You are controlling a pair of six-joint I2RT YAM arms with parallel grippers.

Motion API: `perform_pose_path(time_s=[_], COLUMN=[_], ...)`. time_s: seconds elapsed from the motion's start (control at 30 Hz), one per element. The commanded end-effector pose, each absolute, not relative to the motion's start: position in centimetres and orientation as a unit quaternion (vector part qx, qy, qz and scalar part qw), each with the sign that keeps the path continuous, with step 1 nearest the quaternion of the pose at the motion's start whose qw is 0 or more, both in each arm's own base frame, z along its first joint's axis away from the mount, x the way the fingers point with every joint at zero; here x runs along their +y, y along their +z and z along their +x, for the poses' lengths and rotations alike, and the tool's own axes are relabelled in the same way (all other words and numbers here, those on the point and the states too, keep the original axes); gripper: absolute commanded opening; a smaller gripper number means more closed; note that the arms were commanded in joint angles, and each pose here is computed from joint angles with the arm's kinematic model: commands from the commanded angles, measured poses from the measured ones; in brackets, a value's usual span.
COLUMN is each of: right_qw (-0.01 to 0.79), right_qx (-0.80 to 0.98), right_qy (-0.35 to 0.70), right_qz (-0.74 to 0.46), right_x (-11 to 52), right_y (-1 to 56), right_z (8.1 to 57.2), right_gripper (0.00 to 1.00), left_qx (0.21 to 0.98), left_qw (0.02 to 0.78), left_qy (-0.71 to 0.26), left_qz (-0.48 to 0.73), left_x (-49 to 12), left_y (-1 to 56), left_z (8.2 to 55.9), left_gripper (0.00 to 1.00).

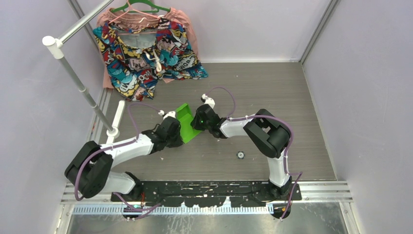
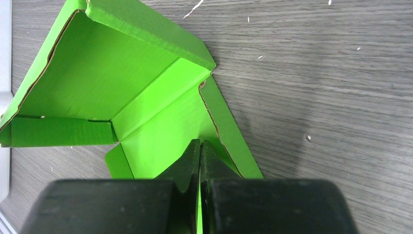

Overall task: Fold the paper box
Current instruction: Fold the paper box at the center of the board.

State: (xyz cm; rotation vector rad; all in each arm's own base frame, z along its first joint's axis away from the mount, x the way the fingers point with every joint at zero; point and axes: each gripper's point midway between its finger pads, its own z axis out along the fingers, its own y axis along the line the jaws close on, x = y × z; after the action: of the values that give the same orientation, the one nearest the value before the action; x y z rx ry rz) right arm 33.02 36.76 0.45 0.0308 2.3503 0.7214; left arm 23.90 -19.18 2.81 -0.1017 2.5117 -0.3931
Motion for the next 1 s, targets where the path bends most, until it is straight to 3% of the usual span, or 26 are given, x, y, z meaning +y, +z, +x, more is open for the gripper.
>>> perform_pose_path(time_s=[0.0, 0.97], right_qw=[0.133, 0.129], right_qx=[0.988, 0.989], right_qy=[0.067, 0.068], right_qz=[-0.035, -0.037], right_x=[26.3, 26.4], right_y=[-12.0, -12.2], right_z=[22.1, 22.1], right_gripper=[0.01, 0.01], left_qx=[0.929, 0.930], left_qw=[0.328, 0.326], left_qy=[-0.167, -0.170], left_qz=[-0.039, -0.025], left_x=[-20.7, -21.7], left_y=[4.7, 5.3], left_z=[26.0, 26.5], left_gripper=[0.00, 0.00])
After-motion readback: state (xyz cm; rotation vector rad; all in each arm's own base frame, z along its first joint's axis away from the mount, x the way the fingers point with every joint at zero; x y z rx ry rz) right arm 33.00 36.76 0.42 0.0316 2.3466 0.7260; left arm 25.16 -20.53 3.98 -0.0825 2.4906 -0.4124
